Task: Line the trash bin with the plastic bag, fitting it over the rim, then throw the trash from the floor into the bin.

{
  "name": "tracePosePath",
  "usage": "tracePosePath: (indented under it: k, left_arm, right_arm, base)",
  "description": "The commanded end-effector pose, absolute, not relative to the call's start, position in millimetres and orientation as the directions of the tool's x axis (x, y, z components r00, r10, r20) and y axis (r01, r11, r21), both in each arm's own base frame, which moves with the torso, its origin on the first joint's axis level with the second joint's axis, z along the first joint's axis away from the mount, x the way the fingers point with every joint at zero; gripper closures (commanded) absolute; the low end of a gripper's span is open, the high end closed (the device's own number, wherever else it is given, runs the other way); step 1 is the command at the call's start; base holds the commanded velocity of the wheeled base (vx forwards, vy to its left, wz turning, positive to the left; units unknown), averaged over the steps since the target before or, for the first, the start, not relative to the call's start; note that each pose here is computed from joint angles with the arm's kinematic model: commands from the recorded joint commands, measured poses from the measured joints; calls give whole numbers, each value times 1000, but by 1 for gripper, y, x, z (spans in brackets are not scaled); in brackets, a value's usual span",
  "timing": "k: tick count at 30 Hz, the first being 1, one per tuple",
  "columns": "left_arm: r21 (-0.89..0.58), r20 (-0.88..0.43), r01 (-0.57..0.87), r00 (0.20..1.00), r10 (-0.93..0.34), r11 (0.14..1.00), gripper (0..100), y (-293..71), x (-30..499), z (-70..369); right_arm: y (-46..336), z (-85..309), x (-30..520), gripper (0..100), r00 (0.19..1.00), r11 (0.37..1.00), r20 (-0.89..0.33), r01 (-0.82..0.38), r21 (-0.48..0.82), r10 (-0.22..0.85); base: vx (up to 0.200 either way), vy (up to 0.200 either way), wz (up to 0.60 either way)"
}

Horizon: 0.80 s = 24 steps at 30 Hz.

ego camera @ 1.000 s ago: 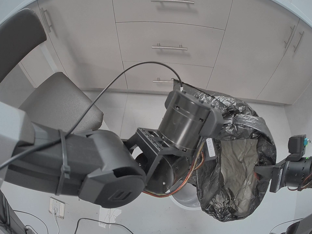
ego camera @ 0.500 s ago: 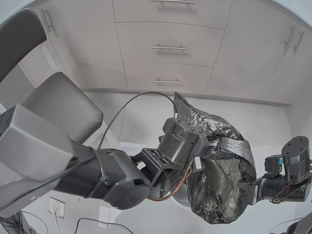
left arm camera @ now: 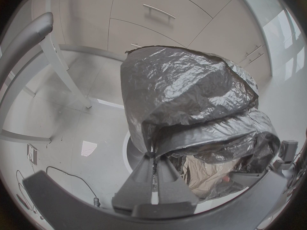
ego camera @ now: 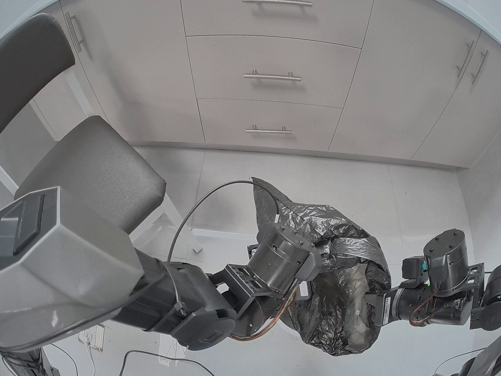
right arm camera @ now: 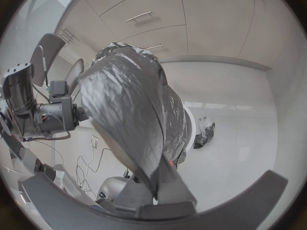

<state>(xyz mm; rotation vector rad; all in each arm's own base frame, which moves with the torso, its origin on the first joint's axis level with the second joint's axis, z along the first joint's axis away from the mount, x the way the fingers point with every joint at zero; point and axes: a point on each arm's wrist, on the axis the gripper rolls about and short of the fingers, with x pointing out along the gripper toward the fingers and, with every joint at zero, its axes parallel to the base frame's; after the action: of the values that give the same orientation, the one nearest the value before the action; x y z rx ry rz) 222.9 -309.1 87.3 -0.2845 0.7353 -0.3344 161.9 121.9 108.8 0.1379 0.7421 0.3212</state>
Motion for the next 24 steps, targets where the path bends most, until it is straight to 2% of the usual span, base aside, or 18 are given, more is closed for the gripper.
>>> tracePosePath:
  k: [1, 16, 24]
  left_arm:
    - [-352, -622, 189, 684, -380, 917, 100, -306, 221, 80]
    - [-281, -690, 163, 651, -317, 946, 100, -297, 220, 51]
    - [-265, -700, 157, 647, -302, 951, 100, -301, 226, 28]
  right_arm:
    - [122, 85, 176, 100, 658, 956, -694, -198, 215, 292]
    - [122, 56, 199, 100, 660, 967, -708, -143, 211, 252]
    - [107, 51, 210, 100, 664, 978, -720, -87, 191, 200]
  base:
    - [0, 0, 0]
    - [0, 0, 0]
    - [0, 0, 0]
